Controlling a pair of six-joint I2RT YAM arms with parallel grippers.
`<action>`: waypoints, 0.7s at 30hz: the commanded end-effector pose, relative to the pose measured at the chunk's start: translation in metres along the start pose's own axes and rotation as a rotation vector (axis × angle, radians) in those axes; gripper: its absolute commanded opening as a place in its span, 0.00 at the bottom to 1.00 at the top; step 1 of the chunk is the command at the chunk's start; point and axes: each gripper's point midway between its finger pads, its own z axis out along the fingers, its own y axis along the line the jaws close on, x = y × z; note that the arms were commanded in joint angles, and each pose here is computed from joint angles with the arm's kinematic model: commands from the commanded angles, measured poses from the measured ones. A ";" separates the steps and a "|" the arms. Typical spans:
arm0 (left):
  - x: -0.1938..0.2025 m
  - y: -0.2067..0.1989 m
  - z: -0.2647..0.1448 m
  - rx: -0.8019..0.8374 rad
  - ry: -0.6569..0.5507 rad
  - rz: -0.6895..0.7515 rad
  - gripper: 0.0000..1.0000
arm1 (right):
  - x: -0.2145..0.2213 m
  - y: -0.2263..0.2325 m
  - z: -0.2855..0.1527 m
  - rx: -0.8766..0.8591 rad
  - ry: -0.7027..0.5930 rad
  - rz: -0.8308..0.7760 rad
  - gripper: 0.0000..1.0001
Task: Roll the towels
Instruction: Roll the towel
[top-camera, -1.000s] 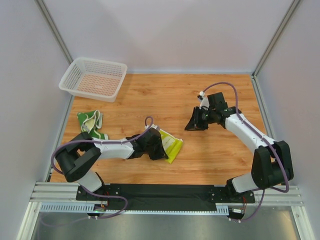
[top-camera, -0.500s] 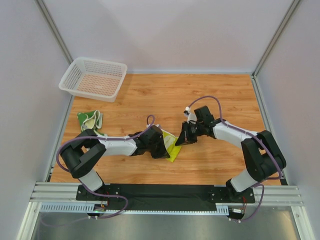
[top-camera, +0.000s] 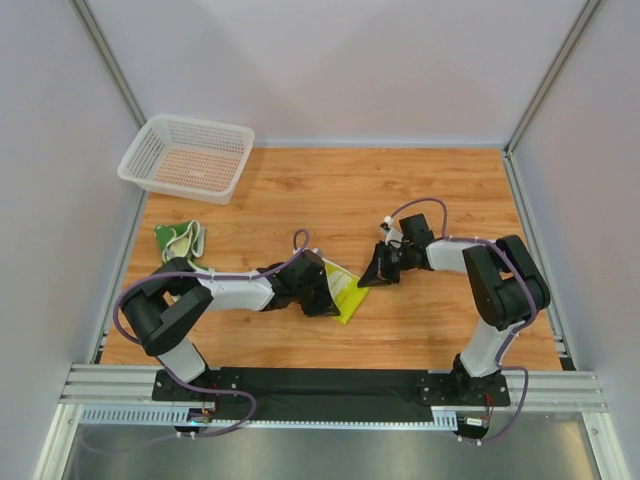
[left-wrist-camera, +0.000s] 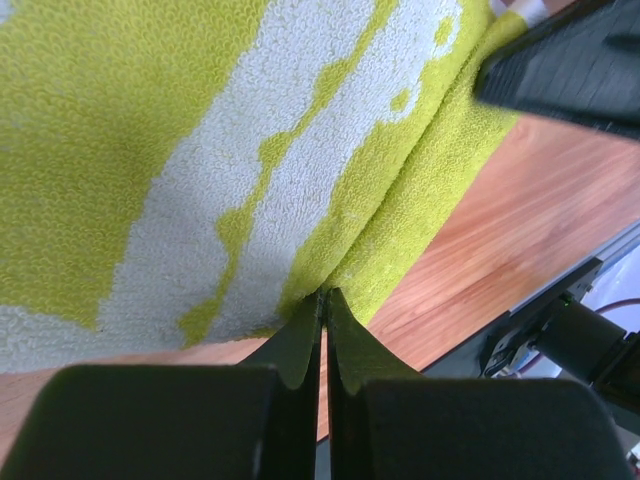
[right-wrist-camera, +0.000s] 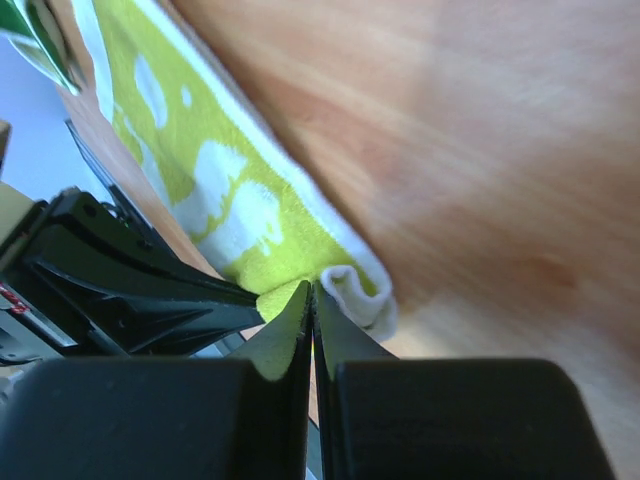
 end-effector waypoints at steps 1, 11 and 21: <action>0.009 0.041 0.001 -0.140 0.025 -0.010 0.00 | -0.029 0.005 -0.005 -0.061 -0.066 -0.019 0.00; 0.010 0.040 -0.002 -0.140 0.031 -0.012 0.00 | -0.051 0.001 -0.003 -0.053 -0.111 -0.015 0.00; 0.008 0.035 -0.002 -0.134 0.032 -0.013 0.00 | -0.098 0.018 -0.081 0.044 -0.361 -0.001 0.15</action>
